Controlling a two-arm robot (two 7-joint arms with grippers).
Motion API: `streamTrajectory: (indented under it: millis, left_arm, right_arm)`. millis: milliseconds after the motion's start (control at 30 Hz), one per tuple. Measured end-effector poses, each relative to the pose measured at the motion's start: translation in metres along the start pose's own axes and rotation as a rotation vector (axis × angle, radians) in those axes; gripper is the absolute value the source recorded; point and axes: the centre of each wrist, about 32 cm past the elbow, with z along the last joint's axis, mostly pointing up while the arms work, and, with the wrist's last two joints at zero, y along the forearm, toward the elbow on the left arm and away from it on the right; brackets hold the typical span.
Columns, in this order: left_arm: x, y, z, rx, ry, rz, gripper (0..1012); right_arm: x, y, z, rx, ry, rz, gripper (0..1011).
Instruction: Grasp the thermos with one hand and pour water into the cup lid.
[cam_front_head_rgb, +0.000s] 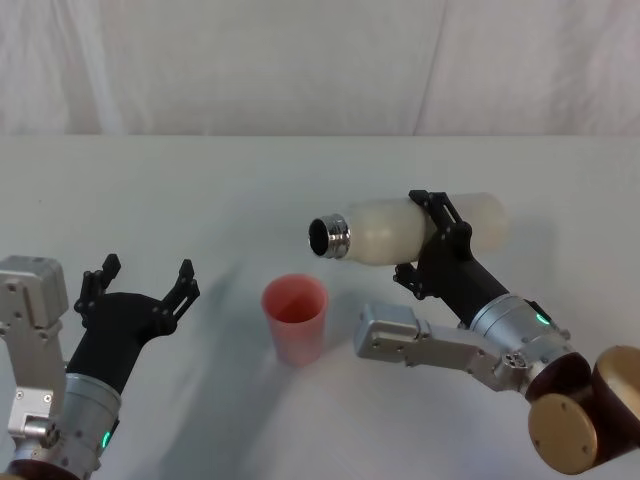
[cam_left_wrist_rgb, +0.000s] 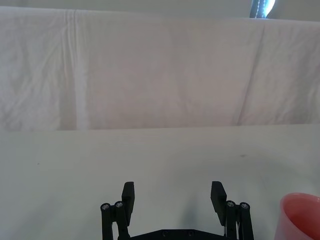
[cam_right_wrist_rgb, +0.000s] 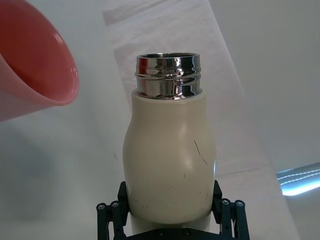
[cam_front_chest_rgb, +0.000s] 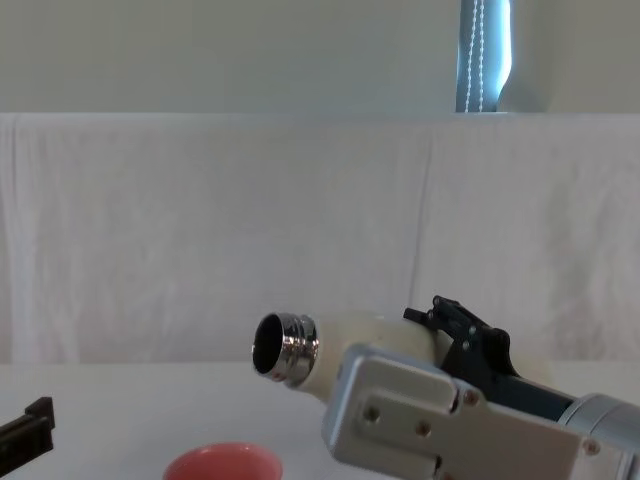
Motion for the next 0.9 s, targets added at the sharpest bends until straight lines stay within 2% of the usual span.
streamTrajectory:
  millis: [333,733,900]
  left_arm:
    - [0.0,0.0,0.0,0.0,0.0,0.0,1001]
    - [0.0,0.0,0.0,0.0,0.0,0.0,1001]
    - [0.0,0.0,0.0,0.0,0.0,0.0,1001]
  right_arm:
    - [-0.0042,0.0021,-0.0013,0.003,-0.083,-0.026,960]
    - [-0.0049,0.0012,-0.0022,-0.002,-0.171,-0.022,960]
    - [-0.0035,0.0006,-0.0025,-0.005,-0.188,-0.024,960]
